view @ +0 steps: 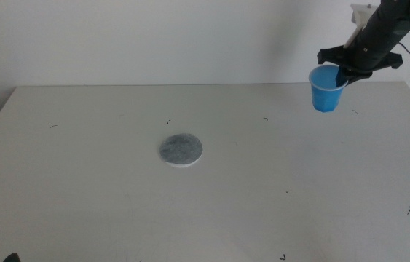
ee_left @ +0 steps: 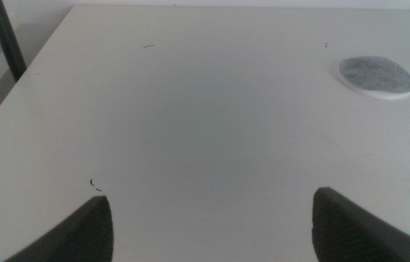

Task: Place an empty cup on a cup mat.

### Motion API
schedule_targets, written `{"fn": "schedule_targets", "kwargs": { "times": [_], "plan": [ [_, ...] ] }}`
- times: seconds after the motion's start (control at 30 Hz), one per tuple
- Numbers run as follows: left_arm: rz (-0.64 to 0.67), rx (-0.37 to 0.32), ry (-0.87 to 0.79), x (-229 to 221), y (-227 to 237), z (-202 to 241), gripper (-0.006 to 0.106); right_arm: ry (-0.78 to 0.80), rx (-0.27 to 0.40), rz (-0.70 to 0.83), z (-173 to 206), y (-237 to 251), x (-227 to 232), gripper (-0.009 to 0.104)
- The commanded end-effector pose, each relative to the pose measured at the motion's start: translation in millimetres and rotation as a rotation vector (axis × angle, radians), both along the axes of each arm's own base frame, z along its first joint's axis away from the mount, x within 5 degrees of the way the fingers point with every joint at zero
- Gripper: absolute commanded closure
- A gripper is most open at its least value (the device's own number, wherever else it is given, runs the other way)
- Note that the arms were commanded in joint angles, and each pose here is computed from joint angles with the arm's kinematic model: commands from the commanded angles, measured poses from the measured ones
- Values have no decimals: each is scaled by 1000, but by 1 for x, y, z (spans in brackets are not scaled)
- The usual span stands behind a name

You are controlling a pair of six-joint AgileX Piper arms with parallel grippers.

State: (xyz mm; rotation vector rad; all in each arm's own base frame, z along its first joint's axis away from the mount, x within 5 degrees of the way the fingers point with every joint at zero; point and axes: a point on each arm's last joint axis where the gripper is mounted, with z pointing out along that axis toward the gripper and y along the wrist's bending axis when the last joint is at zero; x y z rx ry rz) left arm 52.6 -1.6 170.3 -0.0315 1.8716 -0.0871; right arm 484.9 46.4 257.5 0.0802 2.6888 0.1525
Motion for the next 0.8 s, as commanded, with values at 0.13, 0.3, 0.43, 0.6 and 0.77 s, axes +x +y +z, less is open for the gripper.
{"fn": "schedule_targets", "kwargs": {
  "times": [0.13, 0.3, 0.43, 0.6, 0.77],
  "plan": [
    [0, -16, -84, 1, 0, 8, -5, -183, 80, 76, 83, 34, -29, 96],
    [0, -16, -84, 1, 0, 8, -5, -176, 113, 164, 90, 77, -41, 96],
    [0, -16, -84, 1, 0, 8, -5, -207, 147, 223, 98, 117, -52, 96],
    [0, -16, -84, 1, 0, 8, -5, -259, 193, 276, 102, 155, -64, 96],
    [0, -16, -84, 1, 0, 8, -5, -282, 237, 309, 95, 190, -70, 96]
  ]
}}
